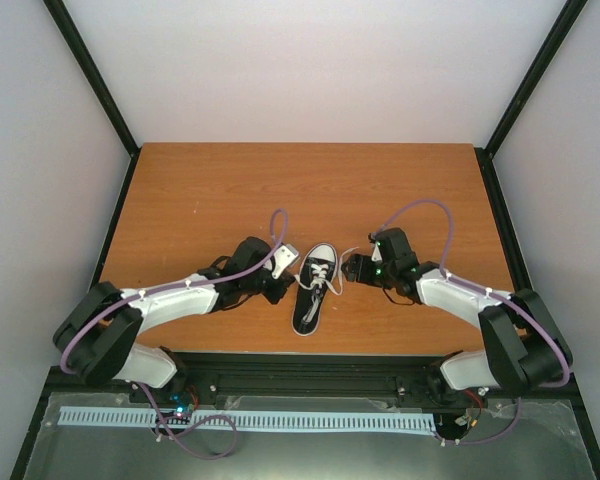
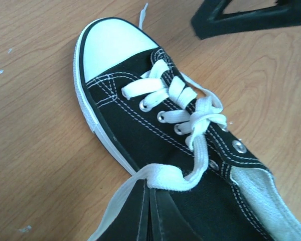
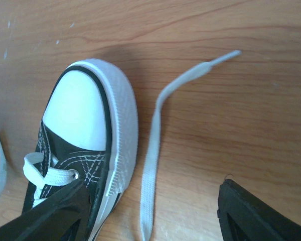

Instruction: Tie the shoes

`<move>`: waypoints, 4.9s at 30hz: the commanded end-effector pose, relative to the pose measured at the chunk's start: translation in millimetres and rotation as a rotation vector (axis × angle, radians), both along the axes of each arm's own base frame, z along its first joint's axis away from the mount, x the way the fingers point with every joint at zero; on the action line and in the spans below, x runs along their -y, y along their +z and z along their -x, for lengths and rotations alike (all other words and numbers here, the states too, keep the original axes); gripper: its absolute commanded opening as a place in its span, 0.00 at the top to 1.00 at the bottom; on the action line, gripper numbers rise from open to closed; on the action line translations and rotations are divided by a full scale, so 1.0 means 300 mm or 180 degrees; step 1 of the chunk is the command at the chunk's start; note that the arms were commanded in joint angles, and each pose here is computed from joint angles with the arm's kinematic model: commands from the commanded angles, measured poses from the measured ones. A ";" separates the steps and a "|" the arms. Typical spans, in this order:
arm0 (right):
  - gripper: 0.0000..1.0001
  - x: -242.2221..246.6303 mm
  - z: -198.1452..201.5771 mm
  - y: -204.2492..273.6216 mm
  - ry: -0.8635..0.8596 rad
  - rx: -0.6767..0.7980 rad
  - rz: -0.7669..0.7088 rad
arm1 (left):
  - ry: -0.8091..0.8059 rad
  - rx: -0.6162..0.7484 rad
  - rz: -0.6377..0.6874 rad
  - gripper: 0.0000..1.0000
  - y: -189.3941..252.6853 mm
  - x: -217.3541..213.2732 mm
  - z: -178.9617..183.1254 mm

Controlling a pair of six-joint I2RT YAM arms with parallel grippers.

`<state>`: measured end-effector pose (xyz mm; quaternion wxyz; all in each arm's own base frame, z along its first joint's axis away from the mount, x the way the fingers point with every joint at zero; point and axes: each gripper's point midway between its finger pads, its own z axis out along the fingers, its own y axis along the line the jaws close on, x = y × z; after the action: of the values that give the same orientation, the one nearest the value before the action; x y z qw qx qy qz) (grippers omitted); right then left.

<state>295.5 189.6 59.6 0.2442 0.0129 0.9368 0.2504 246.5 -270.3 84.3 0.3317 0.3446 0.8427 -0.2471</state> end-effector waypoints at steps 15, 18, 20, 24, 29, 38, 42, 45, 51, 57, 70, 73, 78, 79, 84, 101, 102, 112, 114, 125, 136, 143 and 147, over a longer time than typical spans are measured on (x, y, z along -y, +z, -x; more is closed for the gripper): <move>0.59 -0.062 -0.019 -0.114 -0.0071 -0.0212 0.0619 | -0.0174 -0.0140 0.0608 0.99 0.097 0.079 0.046; 0.61 -0.060 -0.020 -0.095 -0.0118 -0.0170 0.0582 | -0.0170 -0.0158 0.0615 0.99 0.092 0.080 0.046; 0.60 -0.065 -0.025 -0.069 -0.0120 -0.0126 0.0539 | -0.0166 -0.0161 0.0626 0.99 0.092 0.083 0.045; 0.53 -0.069 -0.034 -0.017 -0.0118 -0.0059 0.0512 | -0.0173 -0.0169 0.0647 0.99 0.090 0.088 0.043; 0.47 -0.033 -0.038 -0.010 -0.0224 -0.0016 0.0650 | -0.0179 -0.0168 0.0662 0.99 0.095 0.090 0.043; 0.57 -0.075 -0.041 -0.079 -0.0095 -0.0161 0.0592 | -0.0199 -0.0180 0.0680 0.99 0.095 0.088 0.053; 0.57 -0.098 -0.050 -0.093 -0.0003 -0.0185 0.0578 | -0.0213 -0.0195 0.0676 0.99 0.091 0.089 0.056; 0.60 -0.107 -0.051 -0.119 0.0045 -0.0245 0.0633 | -0.0214 -0.0194 0.0672 0.99 0.091 0.088 0.056; 0.69 -0.090 -0.044 -0.165 -0.0002 -0.0308 0.0957 | -0.0214 -0.0200 0.0670 0.99 0.092 0.087 0.058; 0.83 -0.010 -0.035 -0.183 -0.0195 -0.0316 0.1385 | -0.0216 -0.0196 0.0685 0.99 0.098 0.088 0.058; 0.97 0.040 -0.067 -0.013 -0.0461 0.0030 0.0402 | -0.0245 -0.0227 0.0758 0.99 0.104 0.098 0.064; 0.97 -0.073 -0.103 0.132 -0.0114 0.0333 -0.0133 | -0.0259 -0.0233 0.0764 0.99 0.105 0.101 0.065; 0.97 -0.313 -0.112 0.320 0.0530 0.0561 -0.0893 | -0.0215 -0.0216 0.0781 0.99 0.109 0.094 0.063; 0.97 -0.366 -0.095 0.339 0.0660 0.0534 -0.0999 | -0.0207 -0.0210 0.0790 0.99 0.112 0.093 0.064; 0.84 -0.495 -0.018 0.347 0.0944 0.0305 -0.1229 | -0.0157 -0.0217 0.0809 0.99 0.111 0.088 0.062; 0.25 -0.297 0.198 0.359 0.1765 0.0940 -0.1365 | -0.0225 -0.0389 0.1011 0.99 0.137 0.130 0.066; 0.26 -0.305 0.212 0.359 0.1860 0.0945 -0.1388 | -0.0221 -0.0399 0.1009 0.99 0.134 0.131 0.065; 0.42 -0.374 0.223 0.273 0.2244 0.0792 -0.1323 | -0.0206 -0.0460 0.1002 0.99 0.123 0.133 0.066; 0.43 -0.375 0.213 0.255 0.2240 0.0792 -0.1264 | -0.0212 -0.0464 0.1011 0.99 0.127 0.135 0.065; 0.63 -0.404 0.222 0.206 0.2378 0.0671 -0.1269 | -0.0207 -0.0451 0.1016 0.99 0.124 0.142 0.057; 0.97 -0.394 0.215 0.178 0.2307 0.0635 -0.1184 | -0.0120 -0.0443 0.1006 0.96 0.113 0.132 0.049; 0.97 -0.362 0.216 0.174 0.2176 0.0677 -0.1044 | 0.0562 -0.0153 0.0657 0.44 0.099 0.012 -0.036; 0.97 -0.357 0.227 0.163 0.2181 0.0642 -0.1051 | 0.0840 -0.0186 0.0385 0.42 0.051 -0.045 -0.095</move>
<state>231.0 298.4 109.9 0.2253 -0.2807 0.8064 0.4692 250.8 -272.0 99.8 0.3402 0.2293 0.8551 -0.3169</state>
